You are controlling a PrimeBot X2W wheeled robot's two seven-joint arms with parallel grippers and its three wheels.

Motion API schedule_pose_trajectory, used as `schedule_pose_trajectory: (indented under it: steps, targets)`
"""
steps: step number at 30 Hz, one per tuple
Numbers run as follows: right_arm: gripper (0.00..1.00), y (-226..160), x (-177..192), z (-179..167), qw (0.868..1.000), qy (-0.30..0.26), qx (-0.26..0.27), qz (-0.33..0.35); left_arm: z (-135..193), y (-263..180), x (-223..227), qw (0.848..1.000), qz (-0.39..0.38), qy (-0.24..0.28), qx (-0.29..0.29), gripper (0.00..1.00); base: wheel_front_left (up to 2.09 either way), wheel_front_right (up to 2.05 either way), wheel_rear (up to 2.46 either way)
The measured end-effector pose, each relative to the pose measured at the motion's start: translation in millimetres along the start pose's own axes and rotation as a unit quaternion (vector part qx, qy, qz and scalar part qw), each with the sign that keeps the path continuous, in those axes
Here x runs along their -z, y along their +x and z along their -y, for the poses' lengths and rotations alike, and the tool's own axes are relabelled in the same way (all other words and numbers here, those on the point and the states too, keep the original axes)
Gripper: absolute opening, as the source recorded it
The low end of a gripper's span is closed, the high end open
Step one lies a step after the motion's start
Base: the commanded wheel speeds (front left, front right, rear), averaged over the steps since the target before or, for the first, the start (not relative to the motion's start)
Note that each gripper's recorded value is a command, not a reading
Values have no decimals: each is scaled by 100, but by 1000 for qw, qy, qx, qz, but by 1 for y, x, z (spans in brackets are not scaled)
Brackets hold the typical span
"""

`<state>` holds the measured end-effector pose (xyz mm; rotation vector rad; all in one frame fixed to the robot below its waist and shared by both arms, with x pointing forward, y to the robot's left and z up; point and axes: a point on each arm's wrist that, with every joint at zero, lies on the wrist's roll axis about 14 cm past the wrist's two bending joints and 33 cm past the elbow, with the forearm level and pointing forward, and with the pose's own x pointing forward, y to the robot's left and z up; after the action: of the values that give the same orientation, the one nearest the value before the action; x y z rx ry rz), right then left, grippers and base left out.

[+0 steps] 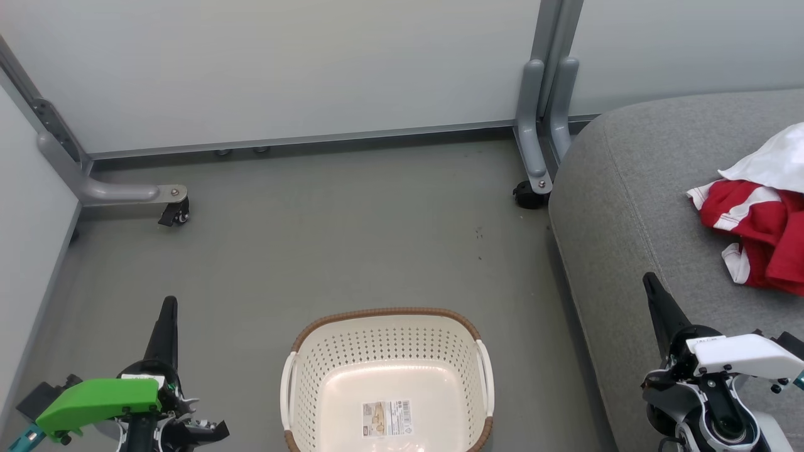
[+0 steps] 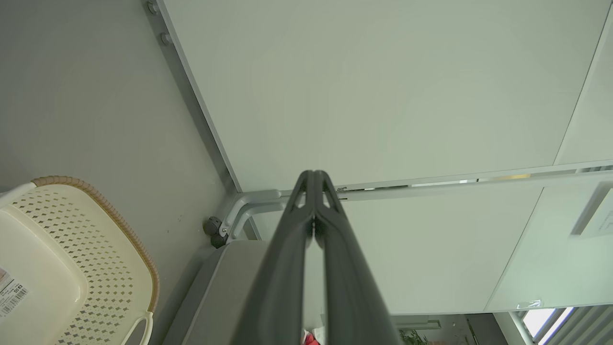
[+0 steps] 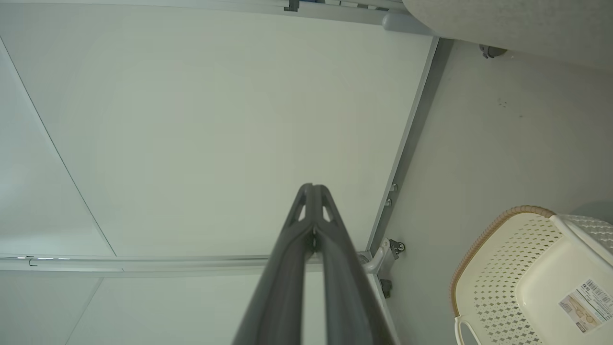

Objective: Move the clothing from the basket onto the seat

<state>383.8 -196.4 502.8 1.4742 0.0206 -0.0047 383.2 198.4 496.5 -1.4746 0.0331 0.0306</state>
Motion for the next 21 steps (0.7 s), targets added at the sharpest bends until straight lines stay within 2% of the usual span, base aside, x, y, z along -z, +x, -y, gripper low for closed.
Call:
schedule_pose_trajectory:
  steps: [14,21]
  targets:
    - [0,4,-4,-2,999,49,-4,6,7,4,-2,999,0,-49,14,0,0,0,0]
    - [0,4,-4,-2,999,50,-5,6,8,4,-2,999,1,-49,15,0,0,0,0]
